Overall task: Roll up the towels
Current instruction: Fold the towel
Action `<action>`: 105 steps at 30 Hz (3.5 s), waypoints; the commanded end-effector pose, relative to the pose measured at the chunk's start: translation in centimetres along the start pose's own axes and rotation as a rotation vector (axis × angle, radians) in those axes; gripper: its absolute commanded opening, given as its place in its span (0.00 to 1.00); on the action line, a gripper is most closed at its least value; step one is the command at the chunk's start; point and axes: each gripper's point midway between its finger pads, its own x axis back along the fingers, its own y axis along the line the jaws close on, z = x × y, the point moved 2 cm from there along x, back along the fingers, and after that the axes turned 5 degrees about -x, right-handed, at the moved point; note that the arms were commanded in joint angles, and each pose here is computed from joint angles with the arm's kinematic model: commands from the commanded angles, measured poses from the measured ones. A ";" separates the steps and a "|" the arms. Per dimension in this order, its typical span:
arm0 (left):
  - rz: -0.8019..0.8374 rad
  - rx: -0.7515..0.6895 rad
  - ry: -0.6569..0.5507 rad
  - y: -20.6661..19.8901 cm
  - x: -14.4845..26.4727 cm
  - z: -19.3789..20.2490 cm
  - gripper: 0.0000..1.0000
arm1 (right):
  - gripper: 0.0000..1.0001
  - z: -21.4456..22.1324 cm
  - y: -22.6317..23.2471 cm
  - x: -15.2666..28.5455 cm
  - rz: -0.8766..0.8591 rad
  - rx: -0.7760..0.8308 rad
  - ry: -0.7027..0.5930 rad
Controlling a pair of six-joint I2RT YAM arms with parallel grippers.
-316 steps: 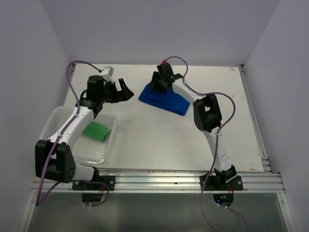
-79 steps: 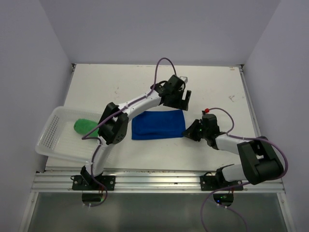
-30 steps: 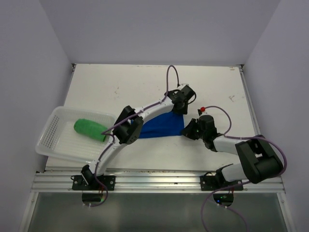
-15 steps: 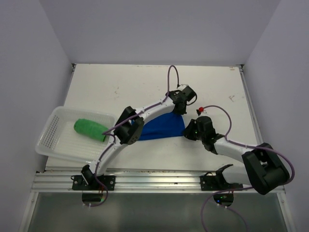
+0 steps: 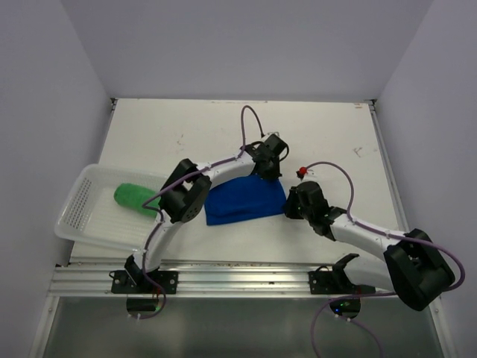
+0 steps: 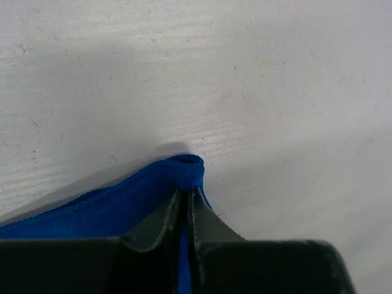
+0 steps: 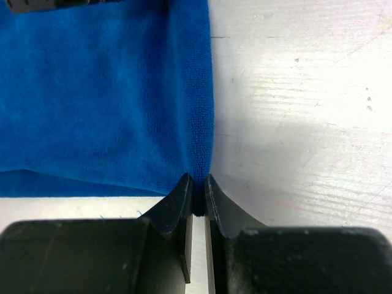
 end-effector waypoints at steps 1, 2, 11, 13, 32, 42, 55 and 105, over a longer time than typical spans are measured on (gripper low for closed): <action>0.076 0.075 -0.085 0.3 1.4 -3.2 0.00 | 0.00 0.2 -0.8 0.8 0.096 0.111 0.004; 0.088 0.083 -0.091 0.4 1.5 -3.5 0.00 | 0.00 0.3 -0.9 0.8 0.109 0.124 0.005; 0.215 0.143 -0.148 2.2 2.8 -5.8 0.00 | 0.00 1.1 0.5 1.0 0.217 0.327 -0.046; 0.240 0.141 -0.160 2.4 3.2 -6.2 0.00 | 0.00 1.6 1.1 1.0 0.225 0.373 -0.045; 0.361 0.103 -0.208 3.6 4.9 -6.7 0.00 | 0.00 2.7 3.8 1.3 0.473 0.743 -0.149; 0.322 0.053 -0.208 4.8 4.9 -6.2 0.00 | 0.00 4.1 5.5 0.2 0.551 0.879 -0.108; 0.143 -0.028 -0.178 8.8 3.0 -3.7 0.00 | 0.00 6.1 6.2 -1.8 0.619 1.047 -0.009; 0.073 0.006 -0.192 11.6 2.8 -0.4 0.00 | 0.40 -3.6 9.7 1.7 -0.257 -0.246 0.046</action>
